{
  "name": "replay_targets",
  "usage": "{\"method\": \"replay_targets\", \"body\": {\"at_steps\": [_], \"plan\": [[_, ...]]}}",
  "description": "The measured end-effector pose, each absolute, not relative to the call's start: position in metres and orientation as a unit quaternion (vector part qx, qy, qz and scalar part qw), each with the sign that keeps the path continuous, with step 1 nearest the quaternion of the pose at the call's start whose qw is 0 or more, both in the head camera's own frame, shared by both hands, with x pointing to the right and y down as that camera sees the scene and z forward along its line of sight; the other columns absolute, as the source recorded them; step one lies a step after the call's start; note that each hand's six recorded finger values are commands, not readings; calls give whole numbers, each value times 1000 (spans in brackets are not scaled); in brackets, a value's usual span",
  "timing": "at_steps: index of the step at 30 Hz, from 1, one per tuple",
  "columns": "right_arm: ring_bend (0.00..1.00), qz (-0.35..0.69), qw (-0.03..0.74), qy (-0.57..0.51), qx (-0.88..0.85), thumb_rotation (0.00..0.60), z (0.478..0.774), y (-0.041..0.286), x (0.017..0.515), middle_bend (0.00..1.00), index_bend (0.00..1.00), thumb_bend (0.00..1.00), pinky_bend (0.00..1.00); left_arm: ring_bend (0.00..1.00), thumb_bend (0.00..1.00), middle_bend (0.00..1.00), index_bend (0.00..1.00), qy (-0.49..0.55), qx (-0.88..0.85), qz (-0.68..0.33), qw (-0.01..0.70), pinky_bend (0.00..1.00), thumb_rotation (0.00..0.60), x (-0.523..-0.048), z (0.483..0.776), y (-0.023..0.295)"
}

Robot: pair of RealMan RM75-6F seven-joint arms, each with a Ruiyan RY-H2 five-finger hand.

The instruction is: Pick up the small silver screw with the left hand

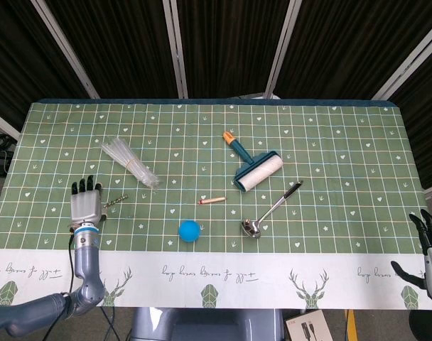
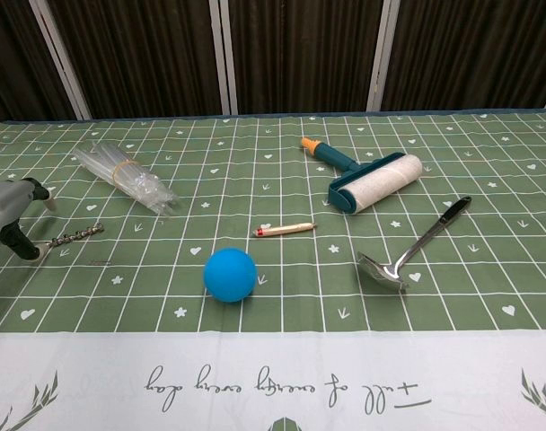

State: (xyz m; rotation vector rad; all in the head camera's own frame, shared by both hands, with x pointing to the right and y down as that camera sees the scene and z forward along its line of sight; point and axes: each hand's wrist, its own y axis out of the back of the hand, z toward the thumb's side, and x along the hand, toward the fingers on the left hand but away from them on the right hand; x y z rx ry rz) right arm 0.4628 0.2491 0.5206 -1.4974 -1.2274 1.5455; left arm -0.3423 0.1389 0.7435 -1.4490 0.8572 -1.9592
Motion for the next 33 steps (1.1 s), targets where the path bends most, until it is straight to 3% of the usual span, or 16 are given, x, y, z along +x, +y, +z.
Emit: {"method": "replay_targets", "body": {"at_steps": [22, 27, 33], "plan": [[0, 588, 324, -472, -572, 600, 520, 250, 462, 0, 70, 75, 86, 0, 330, 0, 234, 303, -539, -729, 293, 0, 600, -341, 752, 137], [0, 588, 323, -472, -572, 600, 520, 250, 462, 0, 71, 76, 86, 0, 402, 0, 300, 303, -542, -726, 296, 0, 600, -339, 753, 135], [0, 588, 325, -470, -573, 600, 520, 250, 462, 0, 71, 75, 86, 0, 404, 0, 429, 301, -549, -720, 300, 0, 600, -334, 753, 135]]}}
